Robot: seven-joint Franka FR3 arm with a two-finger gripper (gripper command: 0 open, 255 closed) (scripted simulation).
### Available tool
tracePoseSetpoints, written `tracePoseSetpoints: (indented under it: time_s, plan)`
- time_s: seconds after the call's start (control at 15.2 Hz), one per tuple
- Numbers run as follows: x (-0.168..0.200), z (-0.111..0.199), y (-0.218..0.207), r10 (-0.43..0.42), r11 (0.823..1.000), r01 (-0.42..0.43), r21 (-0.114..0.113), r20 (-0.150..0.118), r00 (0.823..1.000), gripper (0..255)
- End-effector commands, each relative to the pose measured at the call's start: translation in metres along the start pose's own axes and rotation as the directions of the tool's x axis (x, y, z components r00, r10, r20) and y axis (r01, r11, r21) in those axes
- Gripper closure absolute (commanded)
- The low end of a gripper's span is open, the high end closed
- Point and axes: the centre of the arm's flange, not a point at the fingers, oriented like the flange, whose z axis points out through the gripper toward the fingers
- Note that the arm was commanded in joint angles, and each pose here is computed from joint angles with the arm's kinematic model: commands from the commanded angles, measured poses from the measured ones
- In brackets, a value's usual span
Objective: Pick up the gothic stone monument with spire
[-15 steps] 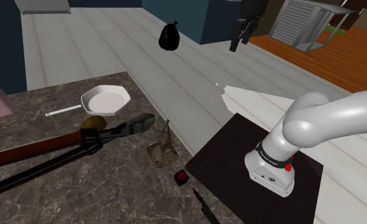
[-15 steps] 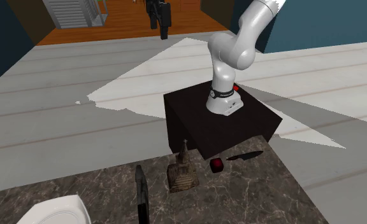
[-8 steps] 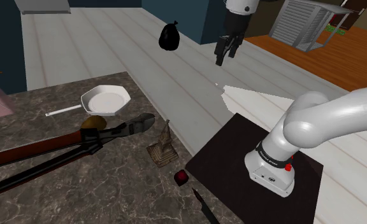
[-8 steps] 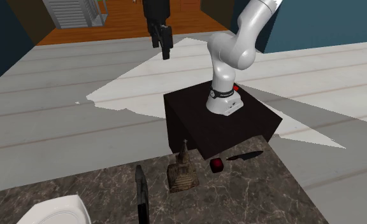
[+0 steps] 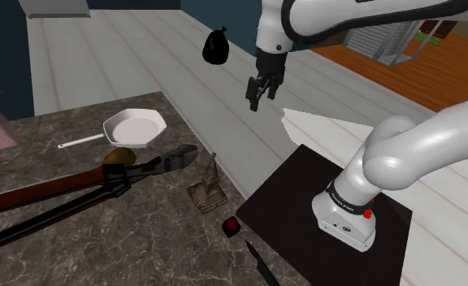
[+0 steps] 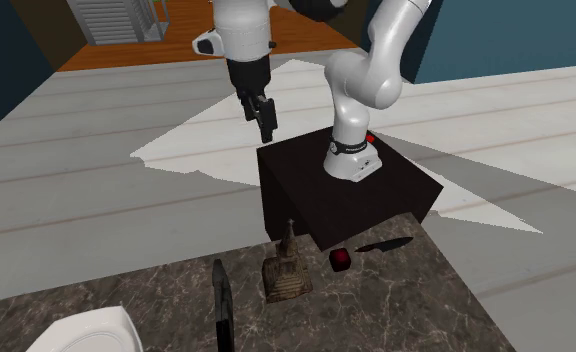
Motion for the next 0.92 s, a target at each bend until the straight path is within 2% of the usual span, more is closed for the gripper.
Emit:
tracePoseSetpoints:
  time_s: [0.0, 0.86]
  plan:
    - [0.010, 0.019, -0.016, 0.000, 1.000, 0.000, 0.009, 0.010, 1.000, 0]
    - [0.056, 0.135, -0.130, -0.007, 0.998, 0.002, 0.056, 0.080, 0.997, 0]
